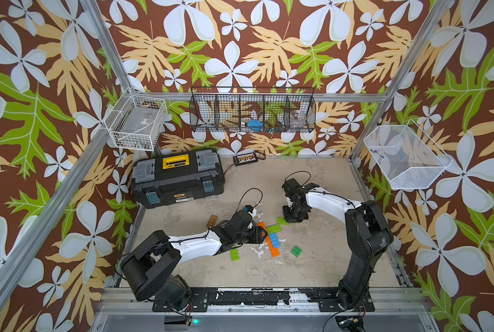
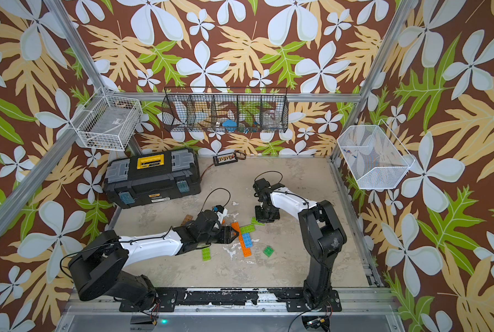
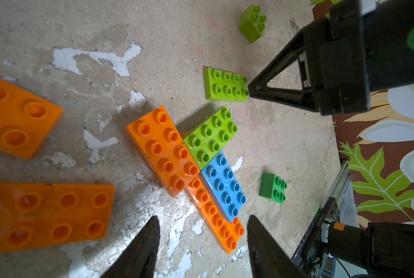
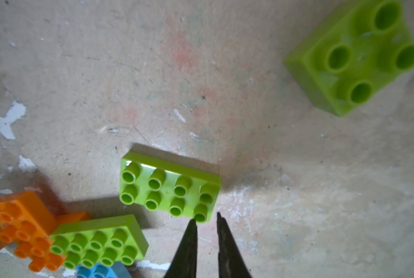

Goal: Assemble a small pinwheel with lego
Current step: Pick up the lego brick from the center of the board.

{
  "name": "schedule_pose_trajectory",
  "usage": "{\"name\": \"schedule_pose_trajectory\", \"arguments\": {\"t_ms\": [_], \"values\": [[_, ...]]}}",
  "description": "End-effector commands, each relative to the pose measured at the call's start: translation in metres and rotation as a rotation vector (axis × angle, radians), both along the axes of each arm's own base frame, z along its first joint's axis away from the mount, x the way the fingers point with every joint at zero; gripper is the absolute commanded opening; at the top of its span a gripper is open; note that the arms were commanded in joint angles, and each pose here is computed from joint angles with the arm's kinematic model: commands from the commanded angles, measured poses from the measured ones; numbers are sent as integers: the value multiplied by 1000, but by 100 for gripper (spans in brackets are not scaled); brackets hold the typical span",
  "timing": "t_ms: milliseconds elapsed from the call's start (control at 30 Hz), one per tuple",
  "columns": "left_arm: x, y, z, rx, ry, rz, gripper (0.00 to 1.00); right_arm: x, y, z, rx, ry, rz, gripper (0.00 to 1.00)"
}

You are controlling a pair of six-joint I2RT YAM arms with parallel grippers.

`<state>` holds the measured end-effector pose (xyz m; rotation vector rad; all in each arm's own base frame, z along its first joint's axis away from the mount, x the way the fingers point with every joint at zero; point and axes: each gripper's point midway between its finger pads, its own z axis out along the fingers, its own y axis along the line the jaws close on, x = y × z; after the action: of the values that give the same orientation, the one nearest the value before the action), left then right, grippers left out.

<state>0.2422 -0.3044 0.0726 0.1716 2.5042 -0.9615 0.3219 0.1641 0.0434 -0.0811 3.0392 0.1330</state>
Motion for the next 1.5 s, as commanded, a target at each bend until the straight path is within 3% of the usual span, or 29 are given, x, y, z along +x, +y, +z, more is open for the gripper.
{"name": "schedule_pose_trajectory", "arguments": {"t_ms": [0,700,1000,1467], "values": [[0,0,2,0,-16,-5,60,2,0,8,0,-10,-16,18],[-1,3,0,5,-16,-4,59,-3,-8,-22,-58,46,-30,18],[-1,2,1,0,-17,-5,59,-4,-28,-23,-169,40,-49,16],[1,-1,6,-7,-24,-6,59,1,-34,-11,-195,-8,-56,11]]}}
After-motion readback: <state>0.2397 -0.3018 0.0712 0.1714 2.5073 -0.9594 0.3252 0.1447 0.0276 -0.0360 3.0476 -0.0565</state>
